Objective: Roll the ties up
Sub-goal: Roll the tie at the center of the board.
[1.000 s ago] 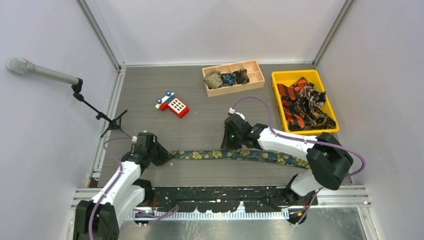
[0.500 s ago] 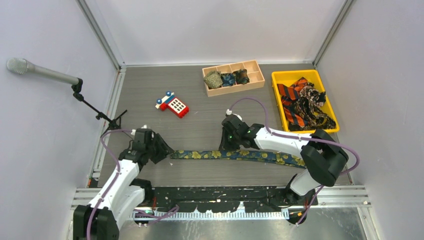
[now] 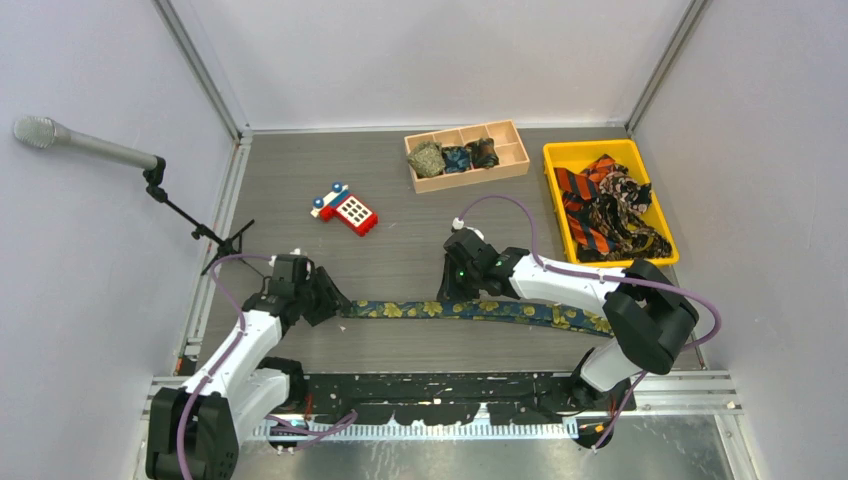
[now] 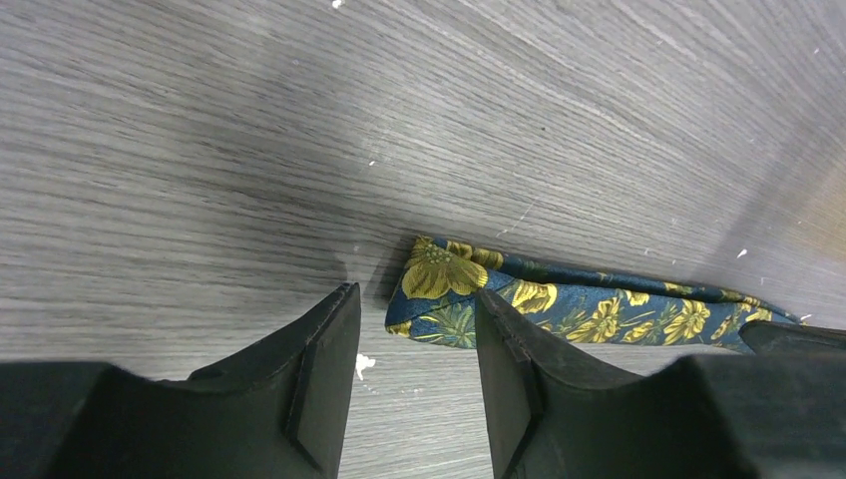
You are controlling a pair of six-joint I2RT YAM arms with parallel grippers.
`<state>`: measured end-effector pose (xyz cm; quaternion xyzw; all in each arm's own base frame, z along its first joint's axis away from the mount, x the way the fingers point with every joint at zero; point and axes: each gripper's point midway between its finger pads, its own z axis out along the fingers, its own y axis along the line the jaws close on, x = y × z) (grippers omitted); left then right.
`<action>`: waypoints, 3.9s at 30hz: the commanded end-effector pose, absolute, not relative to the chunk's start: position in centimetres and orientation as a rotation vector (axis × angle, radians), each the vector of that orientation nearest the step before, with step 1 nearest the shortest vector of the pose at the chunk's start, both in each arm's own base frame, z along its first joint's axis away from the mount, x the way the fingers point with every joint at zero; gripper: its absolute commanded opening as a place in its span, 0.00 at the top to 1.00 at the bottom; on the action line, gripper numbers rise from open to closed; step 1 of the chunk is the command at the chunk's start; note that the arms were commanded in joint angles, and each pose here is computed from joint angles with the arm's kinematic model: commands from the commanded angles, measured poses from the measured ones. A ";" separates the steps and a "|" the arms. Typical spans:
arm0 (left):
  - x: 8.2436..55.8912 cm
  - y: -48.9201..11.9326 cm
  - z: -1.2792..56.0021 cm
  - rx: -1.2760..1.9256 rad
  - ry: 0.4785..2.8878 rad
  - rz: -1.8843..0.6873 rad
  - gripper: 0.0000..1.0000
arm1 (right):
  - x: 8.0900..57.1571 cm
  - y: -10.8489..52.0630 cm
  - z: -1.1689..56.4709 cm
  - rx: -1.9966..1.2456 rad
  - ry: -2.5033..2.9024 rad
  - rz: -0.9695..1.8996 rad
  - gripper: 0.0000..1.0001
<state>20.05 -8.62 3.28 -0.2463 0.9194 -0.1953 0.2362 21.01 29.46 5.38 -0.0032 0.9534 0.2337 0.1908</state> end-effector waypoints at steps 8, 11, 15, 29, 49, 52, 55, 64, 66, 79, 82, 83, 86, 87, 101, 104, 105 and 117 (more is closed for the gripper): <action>20.7 -9.3 2.5 -0.642 2.537 -0.573 0.58 | 21.6 30.2 6.9 0.009 2.614 0.714 0.81; 20.7 -9.4 2.4 -0.629 2.552 -0.571 0.63 | 21.5 30.1 6.7 0.020 2.610 0.716 0.82; 20.7 -9.7 2.4 -0.612 2.562 -0.575 0.74 | 21.5 30.3 6.9 0.021 2.604 0.734 0.82; 20.6 -8.8 4.2 -0.629 2.512 -0.519 0.95 | 21.3 40.1 10.7 -0.181 2.550 0.949 0.81; 20.6 -8.5 5.5 -0.657 2.484 -0.510 1.00 | 19.3 51.4 6.3 -0.249 2.648 1.207 0.85; 20.4 -8.5 5.7 -0.650 2.485 -0.510 1.00 | 19.7 51.4 5.5 -0.259 2.660 1.167 0.85; 20.2 -8.5 5.8 -0.648 2.485 -0.510 1.00 | 20.2 51.0 4.8 -0.252 2.673 1.144 0.85; 20.0 -8.4 6.0 -0.647 2.483 -0.505 1.00 | 21.2 49.9 5.3 -0.242 2.670 1.120 0.85; 20.2 -8.4 6.1 -0.647 2.482 -0.502 1.00 | 21.0 49.8 5.8 -0.248 2.663 1.128 0.85; 20.8 -8.2 6.4 -0.642 2.485 -0.483 1.00 | 18.4 49.2 7.9 -0.288 2.646 1.123 0.85; 21.0 -8.3 6.5 -0.640 2.485 -0.483 1.00 | 17.8 49.3 6.9 -0.298 2.667 1.100 0.85; 21.0 -8.3 6.6 -0.640 2.486 -0.483 1.00 | 17.7 49.3 6.5 -0.296 2.677 1.092 0.85; 21.0 -8.2 6.7 -0.637 2.482 -0.479 1.00 | 17.8 49.1 5.7 -0.295 2.690 1.065 0.85; 20.9 -8.2 6.7 -0.635 2.482 -0.477 1.00 | 17.9 49.0 5.4 -0.298 2.692 1.049 0.85; 20.7 -8.1 6.7 -0.627 2.483 -0.476 1.00 | 18.7 48.8 3.8 -0.316 2.709 0.961 0.85; 20.5 -8.1 6.5 -0.629 2.485 -0.479 1.00 | 19.0 48.7 3.7 -0.315 2.706 0.952 0.85; 20.5 -8.1 6.5 -0.629 2.485 -0.480 1.00 | 19.2 48.6 3.7 -0.311 2.707 0.947 0.85; 20.6 -8.1 6.6 -0.635 2.476 -0.484 1.00 | 19.5 48.9 6.5 -0.290 2.673 1.014 0.85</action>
